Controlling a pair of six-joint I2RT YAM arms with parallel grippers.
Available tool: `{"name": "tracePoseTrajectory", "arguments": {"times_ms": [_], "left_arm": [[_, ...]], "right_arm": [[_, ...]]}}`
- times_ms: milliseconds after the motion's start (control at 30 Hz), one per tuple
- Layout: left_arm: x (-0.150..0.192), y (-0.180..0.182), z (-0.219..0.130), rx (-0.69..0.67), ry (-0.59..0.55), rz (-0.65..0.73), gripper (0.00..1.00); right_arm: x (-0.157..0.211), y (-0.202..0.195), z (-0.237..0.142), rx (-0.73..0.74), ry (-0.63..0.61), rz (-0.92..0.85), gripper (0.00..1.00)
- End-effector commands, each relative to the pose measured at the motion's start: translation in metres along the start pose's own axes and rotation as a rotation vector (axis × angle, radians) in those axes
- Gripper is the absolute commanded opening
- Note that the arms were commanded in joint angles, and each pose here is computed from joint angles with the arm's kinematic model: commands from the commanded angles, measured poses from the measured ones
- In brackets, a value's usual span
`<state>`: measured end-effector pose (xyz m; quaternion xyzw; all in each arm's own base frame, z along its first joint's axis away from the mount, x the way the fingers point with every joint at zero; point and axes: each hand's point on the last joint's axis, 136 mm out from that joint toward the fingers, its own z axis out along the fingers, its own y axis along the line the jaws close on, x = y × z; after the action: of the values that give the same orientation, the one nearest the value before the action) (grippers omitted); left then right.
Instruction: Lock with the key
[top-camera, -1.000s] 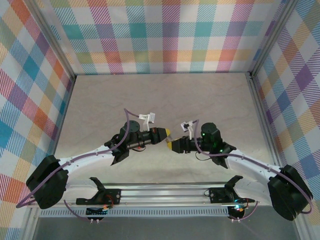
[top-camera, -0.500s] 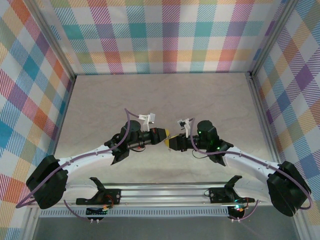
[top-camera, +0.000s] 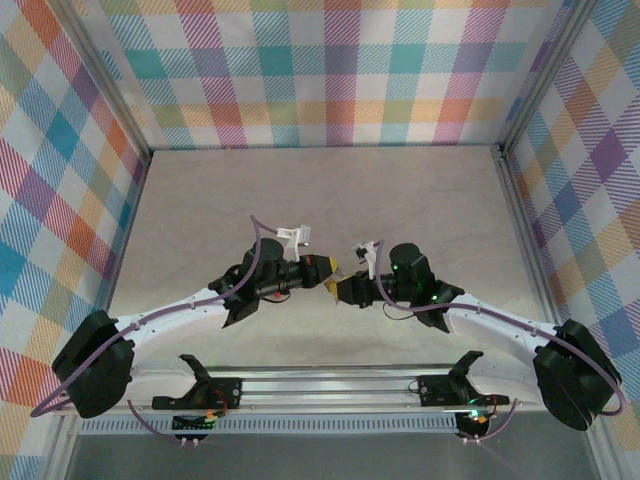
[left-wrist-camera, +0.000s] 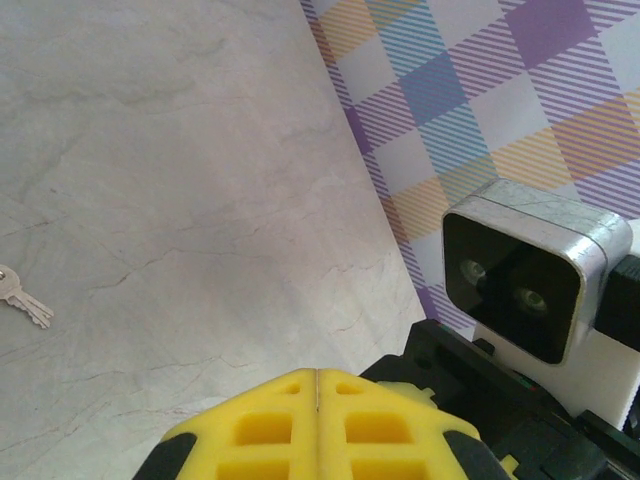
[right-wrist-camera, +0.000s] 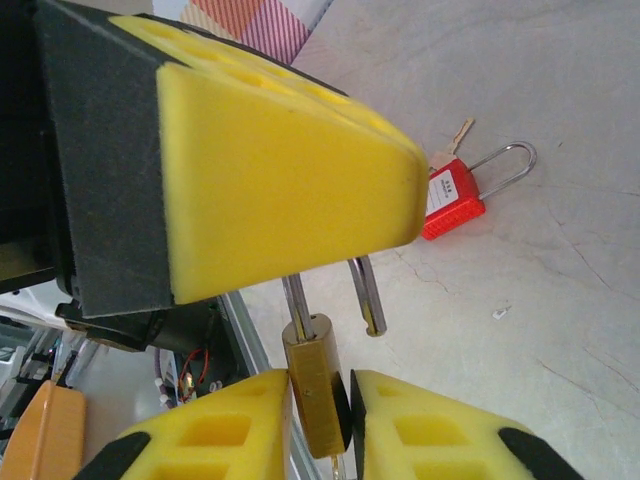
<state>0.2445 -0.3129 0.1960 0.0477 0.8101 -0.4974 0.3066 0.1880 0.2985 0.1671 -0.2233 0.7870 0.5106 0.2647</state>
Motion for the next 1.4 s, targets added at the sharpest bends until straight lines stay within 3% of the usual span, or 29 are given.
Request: {"name": "tracePoseTrajectory", "arguments": {"times_ms": [0, 233, 400, 500, 733, 833, 1167, 1367], "left_arm": [[-0.011, -0.016, -0.004, 0.025, -0.034, 0.033, 0.00], [-0.013, -0.017, -0.008, 0.010, -0.032, 0.052, 0.00], [-0.015, -0.022, -0.013, 0.021, -0.040, 0.071, 0.01], [-0.016, -0.025, -0.015, 0.031, -0.045, 0.078, 0.25], [-0.020, -0.021, -0.026, 0.014, -0.088, 0.100, 0.57], [-0.021, -0.024, -0.029, 0.030, -0.098, 0.114, 0.66], [-0.009, -0.055, -0.030, 0.304, -0.061, 0.099, 0.71], [-0.012, -0.073, -0.045, 0.460, -0.095, 0.082, 0.71]], "right_arm": [[-0.008, 0.005, 0.002, -0.002, -0.010, -0.029, 0.18], [-0.009, 0.007, -0.001, -0.002, -0.017, -0.043, 0.00], [-0.009, 0.011, -0.005, -0.013, -0.026, -0.049, 0.00], [-0.008, 0.013, -0.006, -0.023, -0.029, -0.053, 0.00], [-0.010, 0.031, -0.012, -0.098, -0.033, -0.073, 0.00], [-0.010, 0.041, -0.014, -0.153, -0.023, -0.075, 0.00], [-0.019, 0.070, -0.021, -0.280, -0.017, -0.083, 0.00], [-0.024, 0.076, -0.025, -0.328, -0.028, -0.076, 0.00]]}}
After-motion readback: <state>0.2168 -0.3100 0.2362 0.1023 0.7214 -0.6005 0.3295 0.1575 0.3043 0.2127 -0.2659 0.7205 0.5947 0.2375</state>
